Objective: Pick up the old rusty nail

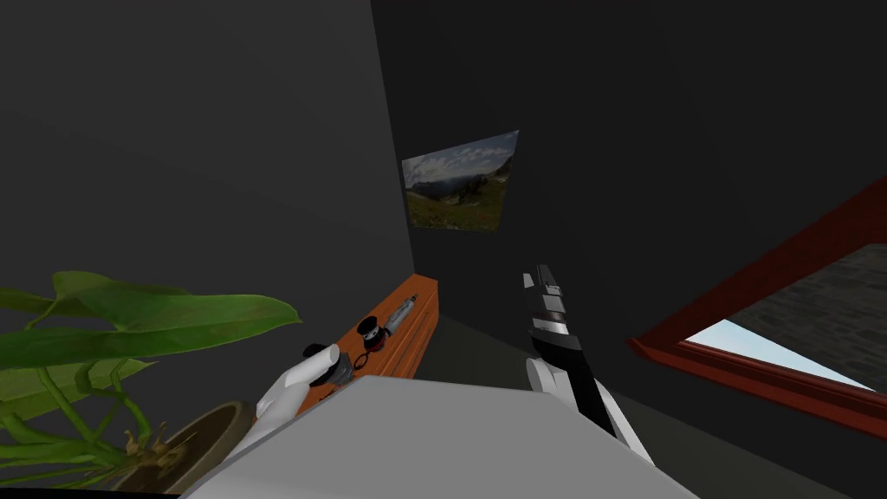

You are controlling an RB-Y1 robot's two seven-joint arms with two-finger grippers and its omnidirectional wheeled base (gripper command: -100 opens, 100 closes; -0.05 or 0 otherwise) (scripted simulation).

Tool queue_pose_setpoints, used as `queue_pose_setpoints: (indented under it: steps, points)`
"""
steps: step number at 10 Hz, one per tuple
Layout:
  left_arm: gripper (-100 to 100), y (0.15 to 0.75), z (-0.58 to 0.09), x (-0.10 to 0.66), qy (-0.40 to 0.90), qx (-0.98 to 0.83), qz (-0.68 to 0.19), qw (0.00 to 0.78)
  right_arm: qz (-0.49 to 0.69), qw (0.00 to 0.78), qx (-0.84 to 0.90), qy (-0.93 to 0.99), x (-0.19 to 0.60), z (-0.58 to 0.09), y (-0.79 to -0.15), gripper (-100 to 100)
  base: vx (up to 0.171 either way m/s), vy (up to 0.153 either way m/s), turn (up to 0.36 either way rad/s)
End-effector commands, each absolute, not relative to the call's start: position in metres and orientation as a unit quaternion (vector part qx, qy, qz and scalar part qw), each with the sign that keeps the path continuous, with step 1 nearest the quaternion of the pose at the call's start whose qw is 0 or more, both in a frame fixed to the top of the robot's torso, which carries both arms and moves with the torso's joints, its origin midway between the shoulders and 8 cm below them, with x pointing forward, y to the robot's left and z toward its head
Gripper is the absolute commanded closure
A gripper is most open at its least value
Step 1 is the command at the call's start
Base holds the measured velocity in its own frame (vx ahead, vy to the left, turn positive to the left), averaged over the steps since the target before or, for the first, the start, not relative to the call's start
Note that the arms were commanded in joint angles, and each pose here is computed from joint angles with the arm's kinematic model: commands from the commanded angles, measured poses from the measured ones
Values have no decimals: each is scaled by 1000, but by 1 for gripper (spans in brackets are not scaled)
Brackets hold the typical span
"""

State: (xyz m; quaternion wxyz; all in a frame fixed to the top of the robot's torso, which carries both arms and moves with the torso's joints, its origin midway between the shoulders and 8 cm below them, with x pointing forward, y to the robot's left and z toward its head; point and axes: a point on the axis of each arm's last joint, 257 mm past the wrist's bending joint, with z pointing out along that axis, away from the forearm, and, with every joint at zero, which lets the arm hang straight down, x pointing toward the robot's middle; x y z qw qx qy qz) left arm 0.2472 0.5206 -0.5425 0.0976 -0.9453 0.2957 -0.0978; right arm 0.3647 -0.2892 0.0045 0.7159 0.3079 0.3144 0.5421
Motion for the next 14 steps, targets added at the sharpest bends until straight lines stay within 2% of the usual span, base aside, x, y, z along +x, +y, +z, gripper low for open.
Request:
queue_pose_setpoints:
  steps: [1,3,4,5,6,11,12,14]
  points:
    - [-100,520,-552,223,285,-952,-74,78,542,716,308,314,365,4,-289,0,72,53,-69]
    - [-100,511,-567,189,276,-959,-45,52,542,716,308,314,365,4,-289,0,60,75,-54]
    - [-100,517,-561,200,280,-956,-56,62,542,716,308,314,365,4,-289,0,23,35,-12]
    - [0,516,-562,197,279,-957,-53,60,542,716,308,314,365,4,-289,0,4,7,1]
    - [-100,510,-570,196,280,-957,-54,60,542,716,308,314,365,4,-289,0,15,24,12]
    - [-100,496,-584,193,281,-956,-54,59,542,716,308,314,365,4,-289,0,21,37,7]
    - [100,496,-584,193,281,-956,-54,60,542,716,308,314,365,4,-289,0,0,0,0]
    - [100,496,-584,192,281,-956,-54,59,542,716,308,314,365,5,-289,0,0,0,0]
